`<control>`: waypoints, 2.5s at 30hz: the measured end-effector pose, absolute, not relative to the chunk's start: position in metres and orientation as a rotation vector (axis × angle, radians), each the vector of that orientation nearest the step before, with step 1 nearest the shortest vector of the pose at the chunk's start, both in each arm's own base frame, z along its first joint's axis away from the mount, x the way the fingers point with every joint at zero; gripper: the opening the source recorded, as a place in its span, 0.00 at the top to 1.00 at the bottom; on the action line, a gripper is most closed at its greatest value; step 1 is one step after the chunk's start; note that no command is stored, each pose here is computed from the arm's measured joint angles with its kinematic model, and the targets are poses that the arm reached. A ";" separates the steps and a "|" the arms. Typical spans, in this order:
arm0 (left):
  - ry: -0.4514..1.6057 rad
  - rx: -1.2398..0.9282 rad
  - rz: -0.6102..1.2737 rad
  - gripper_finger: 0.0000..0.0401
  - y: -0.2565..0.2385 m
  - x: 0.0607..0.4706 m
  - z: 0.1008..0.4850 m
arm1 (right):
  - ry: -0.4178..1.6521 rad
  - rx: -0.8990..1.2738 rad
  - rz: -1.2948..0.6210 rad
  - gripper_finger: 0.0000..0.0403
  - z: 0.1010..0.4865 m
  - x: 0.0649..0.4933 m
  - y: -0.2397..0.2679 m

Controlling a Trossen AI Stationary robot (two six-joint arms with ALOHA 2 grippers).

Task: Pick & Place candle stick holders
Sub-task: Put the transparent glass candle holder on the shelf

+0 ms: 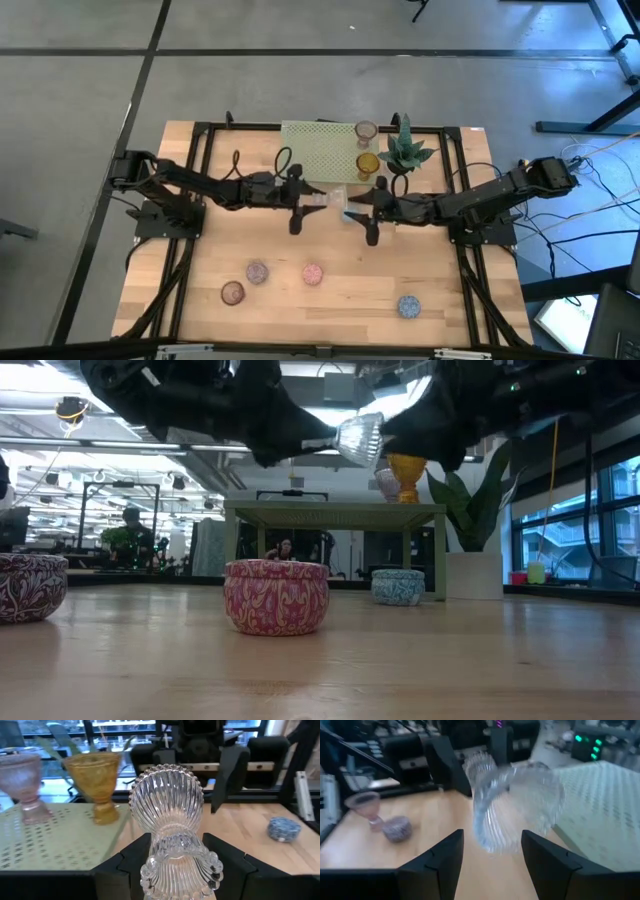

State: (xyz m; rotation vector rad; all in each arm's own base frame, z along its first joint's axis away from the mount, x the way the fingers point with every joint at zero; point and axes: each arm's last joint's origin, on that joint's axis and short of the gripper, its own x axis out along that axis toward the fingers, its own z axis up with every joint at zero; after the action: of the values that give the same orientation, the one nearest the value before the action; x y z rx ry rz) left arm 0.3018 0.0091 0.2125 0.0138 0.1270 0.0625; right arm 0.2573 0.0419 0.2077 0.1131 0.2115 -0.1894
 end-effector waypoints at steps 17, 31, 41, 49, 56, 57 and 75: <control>0.079 0.009 0.072 0.59 -0.002 0.302 0.217 | 0.113 0.149 -0.043 0.69 0.219 0.260 0.046; 0.065 0.025 0.056 0.59 -0.009 0.302 0.219 | 0.070 0.193 -0.038 0.92 0.223 0.260 0.046; 0.116 -0.022 0.031 0.54 -0.010 0.302 0.214 | 0.086 0.188 0.001 0.95 0.222 0.260 0.047; 0.240 -0.084 0.017 0.49 -0.011 0.300 0.202 | 0.117 0.205 0.008 0.95 0.219 0.260 0.048; 0.361 -0.123 0.026 0.46 -0.013 0.296 0.191 | 0.232 0.274 0.091 0.95 0.209 0.258 0.053; 0.368 -0.125 0.024 0.46 -0.014 0.296 0.190 | 0.251 0.277 0.096 0.95 0.208 0.257 0.054; 0.329 -0.410 0.034 0.47 -0.008 0.297 0.194 | 0.482 0.226 0.056 0.94 0.186 0.249 0.055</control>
State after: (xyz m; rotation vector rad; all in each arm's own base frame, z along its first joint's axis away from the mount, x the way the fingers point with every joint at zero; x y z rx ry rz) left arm 0.2975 -0.0076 0.1940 -0.4097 0.3292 0.0337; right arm 0.2486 0.0549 0.1864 0.2259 0.4816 0.0557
